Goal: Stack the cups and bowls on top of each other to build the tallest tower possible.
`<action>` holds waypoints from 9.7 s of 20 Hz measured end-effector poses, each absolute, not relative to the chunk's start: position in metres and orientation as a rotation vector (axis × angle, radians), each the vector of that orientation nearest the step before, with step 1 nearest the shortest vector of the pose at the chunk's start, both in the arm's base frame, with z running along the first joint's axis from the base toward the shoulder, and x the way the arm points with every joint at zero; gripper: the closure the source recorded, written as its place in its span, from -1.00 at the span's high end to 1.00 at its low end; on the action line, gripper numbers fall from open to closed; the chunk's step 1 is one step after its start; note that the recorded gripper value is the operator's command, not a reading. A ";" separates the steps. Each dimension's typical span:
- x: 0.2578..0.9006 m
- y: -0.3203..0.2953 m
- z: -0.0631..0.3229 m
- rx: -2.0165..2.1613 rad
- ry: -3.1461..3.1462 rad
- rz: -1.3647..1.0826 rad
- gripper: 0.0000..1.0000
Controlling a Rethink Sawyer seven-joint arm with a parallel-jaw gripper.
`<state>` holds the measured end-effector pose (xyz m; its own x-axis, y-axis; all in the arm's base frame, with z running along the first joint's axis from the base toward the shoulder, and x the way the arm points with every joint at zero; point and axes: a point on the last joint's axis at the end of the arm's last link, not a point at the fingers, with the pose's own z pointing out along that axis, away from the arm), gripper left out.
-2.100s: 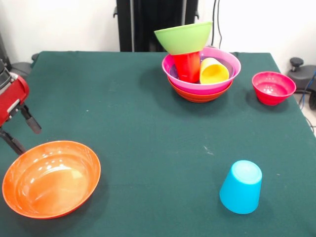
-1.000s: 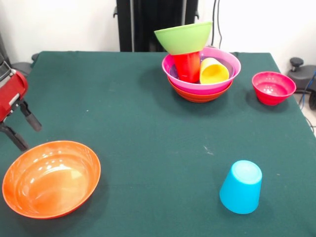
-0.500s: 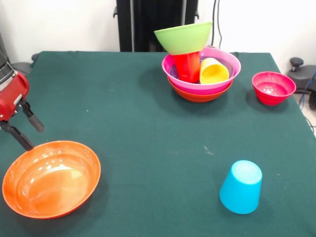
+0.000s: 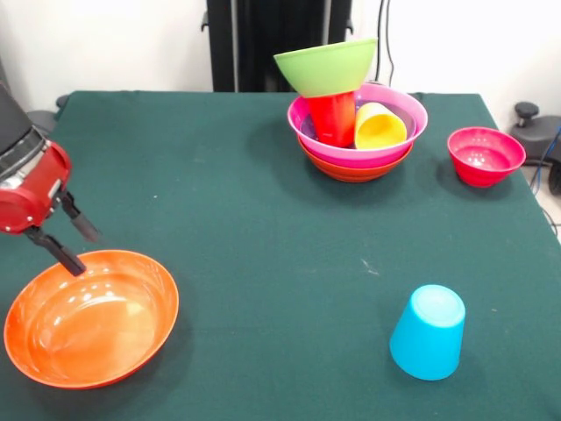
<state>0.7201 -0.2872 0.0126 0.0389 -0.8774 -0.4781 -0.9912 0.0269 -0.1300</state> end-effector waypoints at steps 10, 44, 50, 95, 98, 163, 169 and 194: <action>0.715 -0.274 -0.012 -1.865 1.874 0.412 1.00; 0.713 -0.283 -0.024 -1.927 1.949 0.471 1.00; 0.712 -0.296 -0.009 -1.954 1.968 0.452 1.00; 0.689 -0.332 -0.015 -1.994 1.900 0.431 1.00; 0.687 -0.331 -0.015 -2.022 1.859 0.426 1.00; 0.713 -0.291 -0.029 -2.085 1.695 0.316 -1.00; 0.691 -0.307 0.014 -2.167 1.677 0.262 -1.00; 0.543 -0.221 0.176 -1.699 1.919 -0.052 -1.00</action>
<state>0.5427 -0.2212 0.1763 -0.0301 -0.9228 -0.3841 -0.9004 0.1919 -0.3904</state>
